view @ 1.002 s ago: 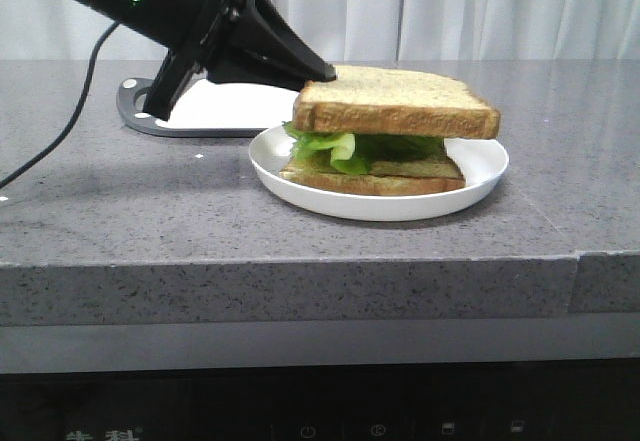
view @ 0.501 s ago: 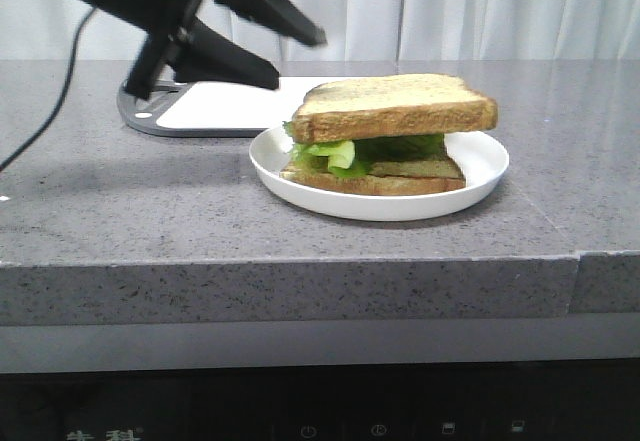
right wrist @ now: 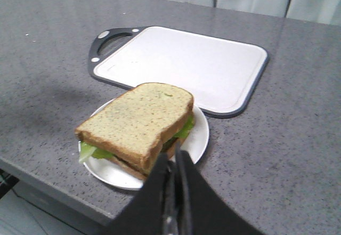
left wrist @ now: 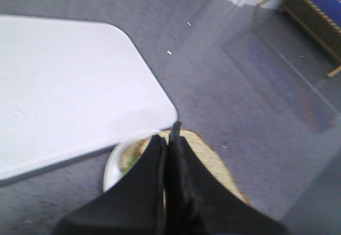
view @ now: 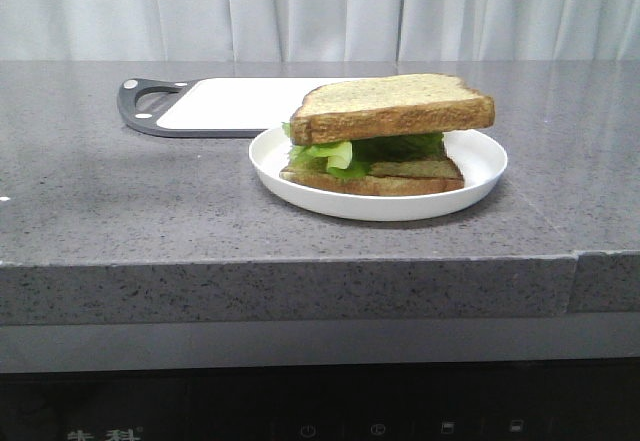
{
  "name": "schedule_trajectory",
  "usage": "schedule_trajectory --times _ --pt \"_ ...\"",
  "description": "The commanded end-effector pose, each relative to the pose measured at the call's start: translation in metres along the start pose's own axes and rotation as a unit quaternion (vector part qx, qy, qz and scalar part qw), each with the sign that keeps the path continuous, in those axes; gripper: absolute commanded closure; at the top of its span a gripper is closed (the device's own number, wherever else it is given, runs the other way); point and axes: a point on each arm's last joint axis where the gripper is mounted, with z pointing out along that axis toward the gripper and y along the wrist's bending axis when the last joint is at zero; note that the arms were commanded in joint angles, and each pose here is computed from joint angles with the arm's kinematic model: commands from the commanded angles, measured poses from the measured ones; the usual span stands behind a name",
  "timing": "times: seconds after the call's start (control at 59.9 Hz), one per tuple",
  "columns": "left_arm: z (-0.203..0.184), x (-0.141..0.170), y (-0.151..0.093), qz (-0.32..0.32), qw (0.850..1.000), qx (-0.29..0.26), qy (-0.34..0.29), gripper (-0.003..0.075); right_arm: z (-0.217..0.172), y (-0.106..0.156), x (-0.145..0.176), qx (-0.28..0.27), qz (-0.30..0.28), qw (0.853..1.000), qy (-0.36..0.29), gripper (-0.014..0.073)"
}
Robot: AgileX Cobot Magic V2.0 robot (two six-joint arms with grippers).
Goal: Left arm grabs bread, right arm adds lettuce
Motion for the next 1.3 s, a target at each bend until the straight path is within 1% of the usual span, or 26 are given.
schedule_trajectory --times 0.0,0.134,0.234,0.267,0.334,0.418,0.534,0.601,0.718,0.818,1.286 --pt "-0.04 -0.009 -0.016 0.066 0.993 -0.053 -0.085 0.0741 -0.005 -0.004 -0.012 0.026 0.008 0.998 -0.056 0.0655" --pt "-0.08 0.016 -0.021 0.137 0.976 -0.116 -0.127 0.0741 -0.018 -0.004 -0.001 0.034 0.005 0.995 -0.095 0.0655" --pt "-0.106 0.047 -0.019 0.172 0.96 -0.156 -0.157 0.0741 -0.029 -0.003 0.013 0.04 0.003 0.991 -0.125 0.0655" --pt "-0.112 0.056 -0.019 0.176 0.957 -0.161 -0.163 0.0741 -0.032 -0.003 0.019 0.04 0.002 0.991 -0.132 0.0655" --pt "-0.128 0.083 -0.019 0.182 0.952 -0.167 -0.181 0.0741 -0.039 -0.002 0.029 0.039 0.0 0.989 -0.143 0.0655" --pt "-0.136 0.113 -0.016 0.182 0.951 -0.168 -0.183 0.0741 -0.047 0.0 0.04 0.037 -0.003 0.987 -0.158 0.0655" --pt "-0.146 0.145 -0.012 0.187 0.949 -0.165 -0.195 0.0741 -0.053 0.001 0.048 0.036 -0.005 0.985 -0.17 0.0655" --pt "-0.151 0.156 -0.013 0.189 0.946 -0.161 -0.208 0.0741 -0.054 0.001 0.049 0.036 -0.005 0.985 -0.172 0.0655" --pt "-0.162 0.162 -0.019 0.198 0.938 -0.153 -0.238 0.0741 -0.054 0.001 0.049 0.036 -0.005 0.984 -0.173 0.0655" --pt "-0.167 0.163 -0.021 0.202 0.935 -0.151 -0.25 0.0741 -0.054 0.001 0.049 0.036 -0.005 0.984 -0.173 0.0655" --pt "-0.167 0.163 -0.021 0.202 0.935 -0.151 -0.251 0.0741 -0.054 0.001 0.049 0.036 -0.005 0.984 -0.173 0.0655"
